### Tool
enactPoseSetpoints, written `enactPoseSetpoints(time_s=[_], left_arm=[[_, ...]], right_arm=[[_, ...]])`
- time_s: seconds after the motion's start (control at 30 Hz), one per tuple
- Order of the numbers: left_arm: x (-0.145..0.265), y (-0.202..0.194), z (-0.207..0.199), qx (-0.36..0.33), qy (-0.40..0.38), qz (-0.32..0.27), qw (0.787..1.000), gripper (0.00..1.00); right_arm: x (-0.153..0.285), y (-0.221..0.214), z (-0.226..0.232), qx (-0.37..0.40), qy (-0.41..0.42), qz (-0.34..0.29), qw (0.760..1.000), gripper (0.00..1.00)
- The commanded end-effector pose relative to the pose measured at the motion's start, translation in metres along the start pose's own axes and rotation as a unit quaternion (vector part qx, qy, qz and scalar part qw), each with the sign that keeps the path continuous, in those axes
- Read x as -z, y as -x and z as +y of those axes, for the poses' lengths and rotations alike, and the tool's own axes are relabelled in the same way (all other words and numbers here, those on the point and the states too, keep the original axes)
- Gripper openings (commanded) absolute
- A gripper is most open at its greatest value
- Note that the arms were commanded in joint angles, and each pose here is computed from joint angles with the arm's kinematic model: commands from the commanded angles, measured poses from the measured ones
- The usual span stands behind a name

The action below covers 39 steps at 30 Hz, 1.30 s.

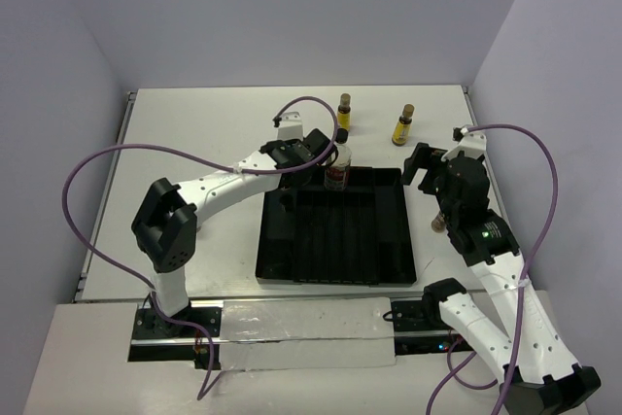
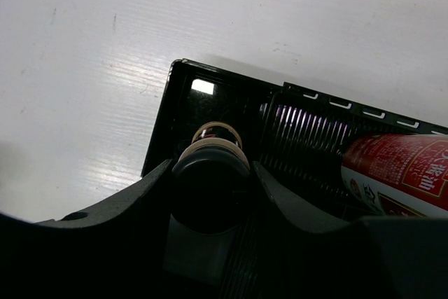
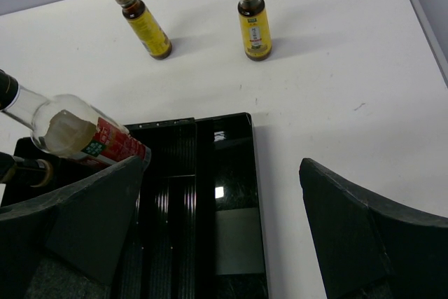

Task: Organize the condiment bottles

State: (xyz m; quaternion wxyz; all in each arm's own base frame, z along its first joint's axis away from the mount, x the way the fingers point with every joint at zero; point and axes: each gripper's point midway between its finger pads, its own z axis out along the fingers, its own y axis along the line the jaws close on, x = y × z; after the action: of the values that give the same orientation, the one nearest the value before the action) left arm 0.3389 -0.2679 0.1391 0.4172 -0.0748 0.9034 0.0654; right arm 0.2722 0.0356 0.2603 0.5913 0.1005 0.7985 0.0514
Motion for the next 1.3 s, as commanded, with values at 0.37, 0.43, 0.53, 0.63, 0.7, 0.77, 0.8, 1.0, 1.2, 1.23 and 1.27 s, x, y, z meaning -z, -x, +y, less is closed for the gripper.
enactPoseSetpoints(time_s=[0.37,0.43,0.53,0.63,0.7,0.77,0.8,1.0,1.2,1.23,1.27], left_arm=[[-0.024,-0.027,0.001,0.028,0.001,0.012,1.000,0.10],[-0.025,-0.031,0.003,0.026,0.002,0.016,1.000,0.10],[-0.027,-0.035,0.003,0.021,0.000,0.019,1.000,0.10],[-0.027,-0.041,0.001,0.021,-0.010,0.025,0.999,0.16],[-0.028,-0.046,0.003,0.019,-0.009,0.030,0.999,0.22],[-0.030,-0.048,0.005,0.021,-0.005,0.031,0.999,0.31],[-0.030,-0.049,0.006,0.021,-0.004,0.032,0.999,0.34],[-0.029,-0.051,0.009,0.018,-0.007,0.032,0.999,0.62],[-0.025,-0.045,0.010,0.020,-0.008,0.029,0.999,0.75],[-0.024,-0.043,0.010,0.021,-0.008,0.027,0.999,0.79],[-0.022,-0.041,0.010,0.023,-0.010,0.025,0.999,0.81]], right_arm=[[0.003,0.012,0.001,-0.005,-0.001,-0.019,1.000,1.00],[0.003,0.011,0.001,-0.004,0.001,-0.018,1.000,1.00],[0.003,0.012,0.001,-0.005,0.002,-0.019,1.000,1.00],[0.004,0.013,0.002,-0.005,0.003,-0.021,1.000,1.00],[0.004,0.012,0.002,-0.005,0.003,-0.020,1.000,1.00],[0.004,0.012,0.002,-0.005,0.004,-0.019,1.000,1.00],[0.003,0.011,0.002,-0.004,0.004,-0.017,1.000,1.00],[0.002,0.009,0.002,-0.004,0.004,-0.014,1.000,1.00],[0.001,0.007,0.003,-0.003,0.006,-0.012,1.000,1.00],[0.001,0.007,0.003,-0.003,0.007,-0.012,1.000,1.00],[0.001,0.007,0.003,-0.003,0.007,-0.012,1.000,1.00]])
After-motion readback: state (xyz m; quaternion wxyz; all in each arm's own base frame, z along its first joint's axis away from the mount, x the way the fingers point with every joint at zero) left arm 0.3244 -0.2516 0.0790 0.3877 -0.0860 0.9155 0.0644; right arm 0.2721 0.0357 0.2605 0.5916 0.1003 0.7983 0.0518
